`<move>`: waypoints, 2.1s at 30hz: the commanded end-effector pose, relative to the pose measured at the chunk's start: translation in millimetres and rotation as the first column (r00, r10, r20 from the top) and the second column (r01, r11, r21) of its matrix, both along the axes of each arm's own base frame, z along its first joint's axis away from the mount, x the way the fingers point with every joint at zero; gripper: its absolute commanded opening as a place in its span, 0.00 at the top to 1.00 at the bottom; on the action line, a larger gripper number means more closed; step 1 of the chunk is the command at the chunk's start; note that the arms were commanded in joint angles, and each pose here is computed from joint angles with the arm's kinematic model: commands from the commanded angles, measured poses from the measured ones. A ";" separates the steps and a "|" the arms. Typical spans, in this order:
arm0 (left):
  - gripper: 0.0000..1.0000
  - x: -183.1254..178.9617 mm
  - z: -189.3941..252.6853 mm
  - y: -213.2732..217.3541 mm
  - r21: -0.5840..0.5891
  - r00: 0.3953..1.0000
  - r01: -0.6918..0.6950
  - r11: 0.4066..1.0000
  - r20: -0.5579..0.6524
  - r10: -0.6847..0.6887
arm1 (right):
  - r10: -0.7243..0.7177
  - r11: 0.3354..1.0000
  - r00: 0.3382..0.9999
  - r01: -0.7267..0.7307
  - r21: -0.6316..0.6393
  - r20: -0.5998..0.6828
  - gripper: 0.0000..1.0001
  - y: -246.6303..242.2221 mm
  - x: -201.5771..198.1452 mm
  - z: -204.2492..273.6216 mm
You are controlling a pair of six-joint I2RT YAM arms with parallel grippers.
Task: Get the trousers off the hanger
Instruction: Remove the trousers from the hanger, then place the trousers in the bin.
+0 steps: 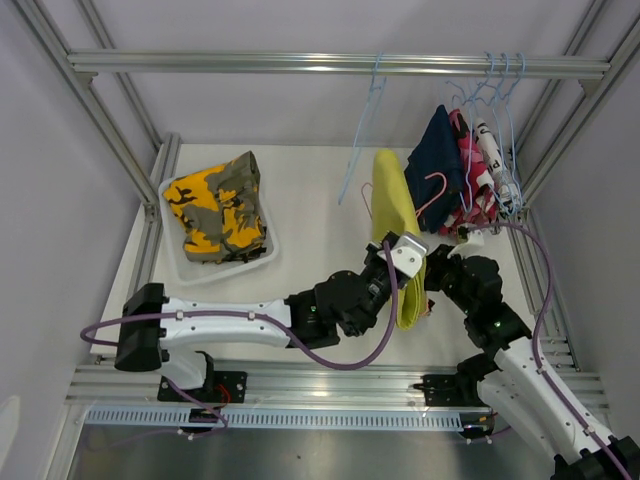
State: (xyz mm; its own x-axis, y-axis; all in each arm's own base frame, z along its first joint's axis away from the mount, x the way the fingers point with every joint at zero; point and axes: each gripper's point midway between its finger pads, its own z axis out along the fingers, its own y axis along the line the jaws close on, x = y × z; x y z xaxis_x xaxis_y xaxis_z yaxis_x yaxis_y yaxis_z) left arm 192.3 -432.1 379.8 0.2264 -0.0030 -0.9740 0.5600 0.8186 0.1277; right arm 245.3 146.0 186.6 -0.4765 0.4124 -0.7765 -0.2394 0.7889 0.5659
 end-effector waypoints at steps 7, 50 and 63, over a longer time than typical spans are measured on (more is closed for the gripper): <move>0.99 -29.6 150.1 69.7 -0.321 0.992 0.063 0.945 0.125 -0.024 | -0.025 0.999 0.999 0.024 -0.039 -0.032 1.00 -6.1 -0.8 -46.7; 0.99 -23.8 122.3 430.3 -0.595 0.937 -0.291 0.749 -0.021 0.348 | -0.020 0.996 0.996 0.012 -0.090 -0.085 1.00 -6.9 -5.4 -77.5; 1.00 11.1 77.1 423.7 -0.444 0.762 -0.615 0.652 -0.121 0.636 | -0.009 0.995 0.996 0.001 -0.096 -0.084 1.00 -4.1 -6.9 -78.1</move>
